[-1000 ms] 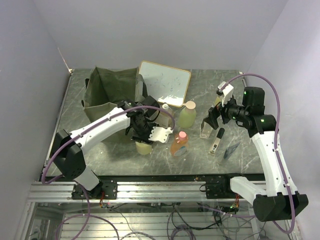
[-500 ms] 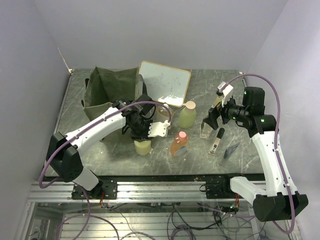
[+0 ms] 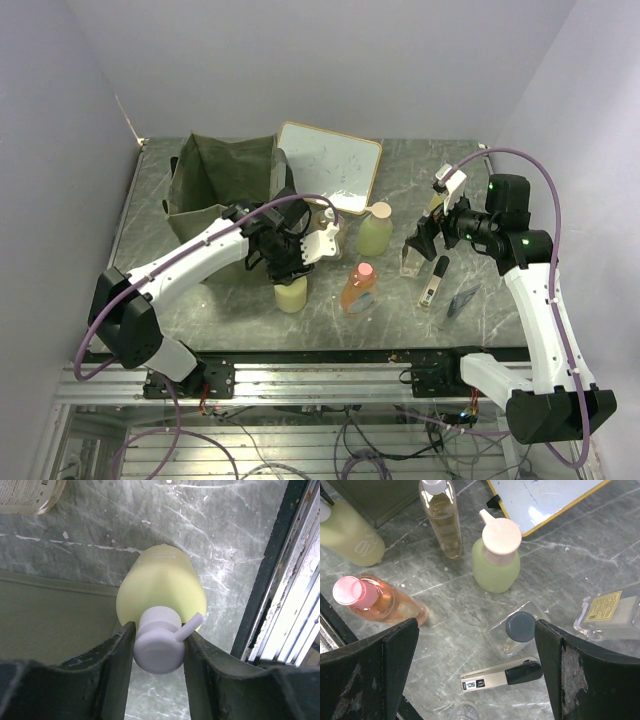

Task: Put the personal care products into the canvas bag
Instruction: Pick up the care product from the center of the board.

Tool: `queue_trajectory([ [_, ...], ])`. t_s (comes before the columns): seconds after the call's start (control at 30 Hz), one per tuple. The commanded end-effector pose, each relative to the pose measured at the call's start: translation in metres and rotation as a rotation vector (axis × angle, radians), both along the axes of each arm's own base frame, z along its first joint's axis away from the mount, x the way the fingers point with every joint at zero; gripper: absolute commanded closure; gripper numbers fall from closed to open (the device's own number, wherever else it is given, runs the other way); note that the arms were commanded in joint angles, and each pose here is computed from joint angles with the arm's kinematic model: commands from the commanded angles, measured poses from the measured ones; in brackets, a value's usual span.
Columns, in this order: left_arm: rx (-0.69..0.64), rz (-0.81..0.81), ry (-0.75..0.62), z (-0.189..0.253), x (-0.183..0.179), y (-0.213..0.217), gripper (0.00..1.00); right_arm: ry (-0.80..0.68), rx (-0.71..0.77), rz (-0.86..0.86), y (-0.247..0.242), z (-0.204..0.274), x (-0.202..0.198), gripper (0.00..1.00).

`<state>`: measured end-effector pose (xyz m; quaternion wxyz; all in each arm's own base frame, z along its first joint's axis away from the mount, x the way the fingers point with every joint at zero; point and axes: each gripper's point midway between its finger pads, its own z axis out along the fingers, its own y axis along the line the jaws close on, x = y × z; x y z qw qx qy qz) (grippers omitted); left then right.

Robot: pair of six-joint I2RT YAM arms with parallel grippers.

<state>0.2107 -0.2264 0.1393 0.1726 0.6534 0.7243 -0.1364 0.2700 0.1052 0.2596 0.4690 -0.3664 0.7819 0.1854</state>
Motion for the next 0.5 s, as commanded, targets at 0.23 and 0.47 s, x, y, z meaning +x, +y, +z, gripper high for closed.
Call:
queue_trajectory([
  [0.23,-0.098,0.047,-0.018,0.006,0.0055,-0.0151,0.38,-0.009,0.011,0.02,0.0019,0.0011,-0.0019,0.0],
  [0.47,-0.103,0.02,-0.038,0.0062,0.0053,-0.0138,0.48,-0.018,0.01,0.021,0.0015,0.0013,-0.0037,0.0],
])
